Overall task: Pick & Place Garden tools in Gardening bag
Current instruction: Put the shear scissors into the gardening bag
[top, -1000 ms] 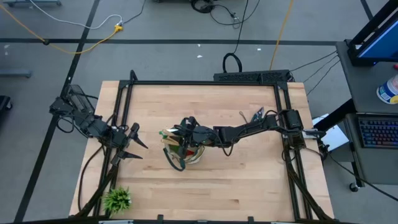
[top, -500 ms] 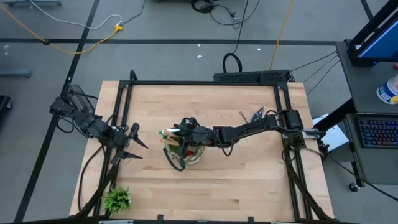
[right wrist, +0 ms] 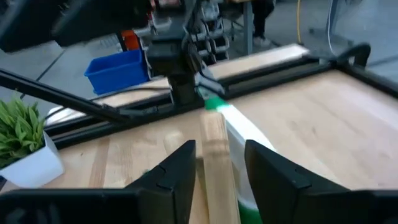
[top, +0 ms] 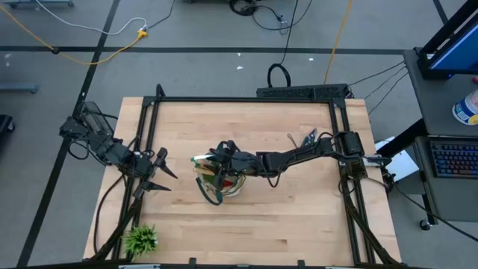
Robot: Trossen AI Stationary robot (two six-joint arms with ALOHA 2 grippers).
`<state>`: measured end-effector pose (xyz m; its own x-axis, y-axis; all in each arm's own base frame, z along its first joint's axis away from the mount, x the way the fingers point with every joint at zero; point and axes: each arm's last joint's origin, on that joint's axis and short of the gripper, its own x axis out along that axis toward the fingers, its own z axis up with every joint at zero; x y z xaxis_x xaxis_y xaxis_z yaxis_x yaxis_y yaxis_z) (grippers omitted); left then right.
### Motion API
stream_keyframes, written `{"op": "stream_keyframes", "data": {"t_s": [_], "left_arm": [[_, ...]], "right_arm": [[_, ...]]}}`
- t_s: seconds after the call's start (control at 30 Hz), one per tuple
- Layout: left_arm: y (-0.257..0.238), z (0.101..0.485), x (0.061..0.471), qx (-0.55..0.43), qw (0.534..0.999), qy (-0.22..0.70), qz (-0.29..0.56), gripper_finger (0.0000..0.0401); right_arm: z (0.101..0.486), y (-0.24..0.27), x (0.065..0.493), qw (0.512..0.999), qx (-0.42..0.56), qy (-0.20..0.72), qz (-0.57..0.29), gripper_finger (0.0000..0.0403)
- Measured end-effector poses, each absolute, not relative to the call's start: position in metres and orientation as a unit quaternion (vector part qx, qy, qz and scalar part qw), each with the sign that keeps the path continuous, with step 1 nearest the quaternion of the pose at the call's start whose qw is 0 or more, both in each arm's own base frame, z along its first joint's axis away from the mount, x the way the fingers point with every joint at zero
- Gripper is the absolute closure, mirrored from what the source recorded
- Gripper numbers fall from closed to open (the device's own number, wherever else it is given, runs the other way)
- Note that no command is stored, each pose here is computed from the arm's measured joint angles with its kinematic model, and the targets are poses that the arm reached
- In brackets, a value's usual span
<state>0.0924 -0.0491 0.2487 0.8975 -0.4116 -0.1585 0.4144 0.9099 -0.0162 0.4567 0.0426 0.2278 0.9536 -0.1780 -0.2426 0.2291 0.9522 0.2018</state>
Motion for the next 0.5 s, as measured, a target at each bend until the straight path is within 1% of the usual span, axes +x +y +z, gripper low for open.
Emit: {"op": "stream_keyframes", "data": {"t_s": [0.27,0.4,0.5], "left_arm": [[-0.050,0.249,0.092,0.003,0.970,0.080,-0.229,0.0185],[-0.050,0.249,0.092,0.003,0.970,0.080,-0.229,0.0185],[-0.050,0.249,0.092,0.004,0.970,0.079,-0.230,0.0185]], "right_arm": [[0.236,0.044,0.458,0.990,0.074,0.073,-0.093,0.0257],[0.238,0.044,0.459,0.992,0.053,0.065,-0.091,0.0256],[0.246,0.044,0.456,0.994,0.035,0.060,-0.089,0.0256]]}}
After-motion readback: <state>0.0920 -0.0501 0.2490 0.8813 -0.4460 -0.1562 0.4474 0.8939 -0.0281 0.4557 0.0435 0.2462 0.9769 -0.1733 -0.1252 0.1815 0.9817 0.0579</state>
